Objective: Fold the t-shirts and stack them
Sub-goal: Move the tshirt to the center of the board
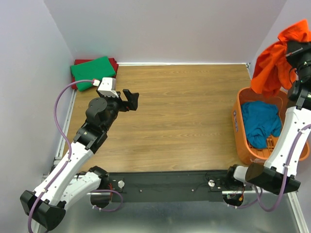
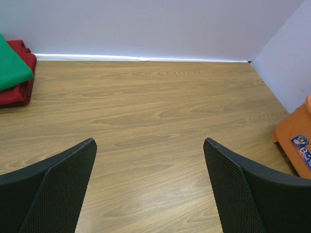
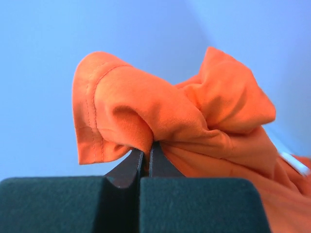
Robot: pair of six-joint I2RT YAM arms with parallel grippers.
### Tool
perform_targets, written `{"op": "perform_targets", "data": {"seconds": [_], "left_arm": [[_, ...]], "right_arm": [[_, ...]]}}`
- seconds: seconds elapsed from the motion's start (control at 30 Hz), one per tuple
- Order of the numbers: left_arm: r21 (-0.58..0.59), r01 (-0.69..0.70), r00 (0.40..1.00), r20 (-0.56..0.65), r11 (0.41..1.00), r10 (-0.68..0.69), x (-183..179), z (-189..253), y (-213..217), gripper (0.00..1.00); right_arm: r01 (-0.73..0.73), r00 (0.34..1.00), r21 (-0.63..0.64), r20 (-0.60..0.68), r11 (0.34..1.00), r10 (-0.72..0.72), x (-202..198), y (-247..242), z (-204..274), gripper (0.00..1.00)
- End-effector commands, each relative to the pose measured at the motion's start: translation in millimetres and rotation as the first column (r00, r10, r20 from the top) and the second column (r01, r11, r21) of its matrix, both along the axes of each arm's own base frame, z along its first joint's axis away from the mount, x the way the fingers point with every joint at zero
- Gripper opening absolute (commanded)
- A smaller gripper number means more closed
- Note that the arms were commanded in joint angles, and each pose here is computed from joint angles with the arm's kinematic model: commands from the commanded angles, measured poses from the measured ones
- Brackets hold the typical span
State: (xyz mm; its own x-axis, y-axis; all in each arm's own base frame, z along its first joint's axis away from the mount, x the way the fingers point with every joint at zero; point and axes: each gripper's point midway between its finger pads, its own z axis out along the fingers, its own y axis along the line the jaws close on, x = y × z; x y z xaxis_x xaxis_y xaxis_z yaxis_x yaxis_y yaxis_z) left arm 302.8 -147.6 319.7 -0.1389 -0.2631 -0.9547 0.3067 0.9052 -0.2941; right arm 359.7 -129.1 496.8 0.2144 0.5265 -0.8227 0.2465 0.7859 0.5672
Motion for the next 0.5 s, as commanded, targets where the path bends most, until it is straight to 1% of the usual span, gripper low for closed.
{"op": "perform_targets", "data": {"seconds": [0.0, 0.07, 0.13, 0.23, 0.27, 0.3, 0.33, 0.37, 0.43, 0.47], "left_arm": [[-0.014, 0.012, 1.000, 0.027, 1.000, -0.012, -2, 12, -1, 0.98], [-0.014, 0.006, 1.000, 0.025, 1.000, -0.006, -2, 11, 0, 0.98], [-0.016, -0.003, 1.000, 0.023, 1.000, 0.003, -1, 11, 2, 0.99], [-0.016, 0.001, 1.000, 0.016, 1.000, -0.001, 2, 10, 1, 0.99], [-0.019, -0.003, 1.000, 0.012, 1.000, 0.004, 4, 9, 3, 0.98], [-0.022, -0.004, 1.000, 0.011, 1.000, 0.004, 4, 10, 3, 0.98], [-0.024, -0.005, 1.000, 0.008, 1.000, 0.005, 4, 9, 4, 0.98], [-0.027, -0.016, 1.000, 0.004, 0.999, 0.016, 6, 8, 8, 0.98], [-0.032, -0.030, 0.999, 0.011, 0.999, 0.030, 6, 10, 11, 0.98], [-0.034, -0.036, 0.999, 0.011, 0.999, 0.036, 7, 11, 13, 0.98]], "right_arm": [[-0.322, 0.945, -0.019, 0.058, 0.947, 0.322, 11, 60, 27, 0.01], [-0.367, 0.926, -0.031, 0.085, 0.930, 0.368, 8, 73, 36, 0.01], [-0.485, 0.863, -0.062, 0.127, 0.872, 0.489, 4, 109, 51, 0.01], [-0.553, 0.816, -0.091, 0.141, 0.829, 0.560, 4, 148, 59, 0.01], [-0.614, 0.771, -0.094, 0.138, 0.783, 0.621, 4, 178, 58, 0.01], [-0.635, 0.753, -0.097, 0.142, 0.766, 0.643, 5, 191, 57, 0.01], [-0.698, 0.702, -0.077, 0.121, 0.712, 0.702, 8, 222, 45, 0.01], [-0.722, 0.679, -0.083, 0.106, 0.687, 0.726, 9, 238, 38, 0.01], [-0.735, 0.671, -0.068, 0.068, 0.675, 0.738, 18, 263, 18, 0.01], [-0.777, 0.629, -0.038, 0.017, 0.629, 0.778, 22, 296, -9, 0.01]]}}
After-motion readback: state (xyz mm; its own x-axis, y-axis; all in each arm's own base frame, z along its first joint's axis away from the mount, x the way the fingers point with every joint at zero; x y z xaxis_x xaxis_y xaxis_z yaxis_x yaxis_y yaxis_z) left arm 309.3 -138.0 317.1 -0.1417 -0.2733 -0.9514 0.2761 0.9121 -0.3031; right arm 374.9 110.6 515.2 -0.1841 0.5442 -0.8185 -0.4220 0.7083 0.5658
